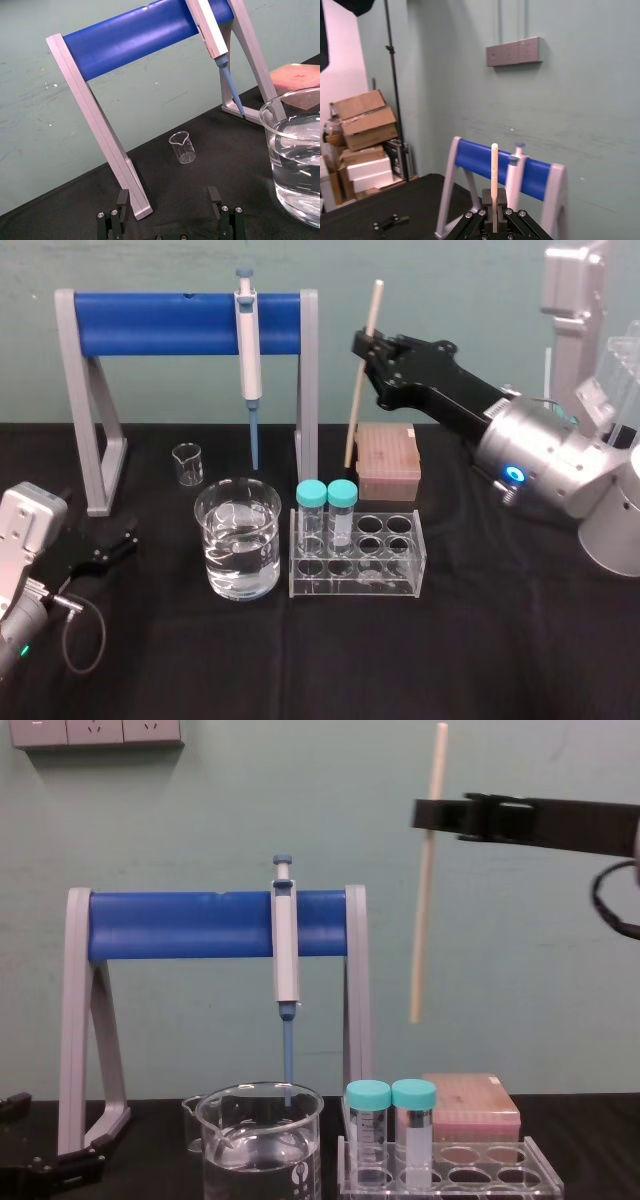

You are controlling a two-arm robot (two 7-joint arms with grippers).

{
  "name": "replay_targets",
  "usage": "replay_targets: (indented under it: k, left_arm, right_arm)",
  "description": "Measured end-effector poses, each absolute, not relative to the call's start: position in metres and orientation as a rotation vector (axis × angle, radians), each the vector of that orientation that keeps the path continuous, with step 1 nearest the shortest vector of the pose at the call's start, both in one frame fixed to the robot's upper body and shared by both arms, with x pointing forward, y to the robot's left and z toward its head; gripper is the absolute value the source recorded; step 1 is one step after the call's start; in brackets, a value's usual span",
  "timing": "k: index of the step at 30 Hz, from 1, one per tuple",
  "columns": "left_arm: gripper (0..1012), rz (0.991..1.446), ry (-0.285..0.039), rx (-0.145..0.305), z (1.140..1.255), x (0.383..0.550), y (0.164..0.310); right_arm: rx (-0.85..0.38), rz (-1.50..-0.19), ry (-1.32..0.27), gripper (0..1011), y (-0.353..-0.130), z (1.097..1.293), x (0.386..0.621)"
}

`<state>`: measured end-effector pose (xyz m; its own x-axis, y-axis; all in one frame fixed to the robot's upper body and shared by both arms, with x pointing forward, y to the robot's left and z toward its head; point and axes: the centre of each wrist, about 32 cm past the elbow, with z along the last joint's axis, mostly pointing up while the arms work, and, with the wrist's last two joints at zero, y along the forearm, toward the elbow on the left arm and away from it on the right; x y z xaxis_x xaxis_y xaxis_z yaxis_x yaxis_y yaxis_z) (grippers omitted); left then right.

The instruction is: Hold the thermometer with one hand and immerse one end into the beaker, then reinsert it into the test tube rack.

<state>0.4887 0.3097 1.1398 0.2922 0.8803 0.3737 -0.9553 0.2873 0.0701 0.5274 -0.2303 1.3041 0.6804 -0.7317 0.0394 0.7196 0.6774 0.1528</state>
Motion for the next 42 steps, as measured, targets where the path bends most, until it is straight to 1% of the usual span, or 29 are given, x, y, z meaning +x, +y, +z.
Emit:
replay_targets:
  k: [7,13,20,24,29,37,42]
  left_arm:
    - [1004,1.248,-0.285,0.304,1.140,0.489,0.310]
    - [1004,1.248,-0.285,0.304,1.140,0.489,0.310]
    - [1004,1.248,-0.285,0.304,1.140,0.489,0.310]
    - [1004,1.248,-0.285,0.304,1.140,0.489,0.310]
    - [1004,1.248,-0.285,0.304,1.140,0.489,0.310]
    - [1004,1.248,-0.285,0.304,1.140,0.489,0.310]
    - [1004,1.248,-0.285,0.304,1.140,0.489,0.310]
  right_arm:
    - [0.121,-0.762,-0.082,55,-0.208,1.307,0.538]
    - [0.113,-0.718,-0.065,55,-0.188,1.300,0.552]
    - [0.122,-0.685,-0.045,55,-0.169,1.296,0.564]
    - [0.120,-0.669,-0.040,55,-0.162,1.294,0.567]
    - [0.093,-0.646,-0.025,55,-0.146,1.287,0.574]
    - [0.054,-0.641,-0.009,55,-0.131,1.274,0.586]
    - [0.041,-0.642,-0.009,55,-0.125,1.266,0.591]
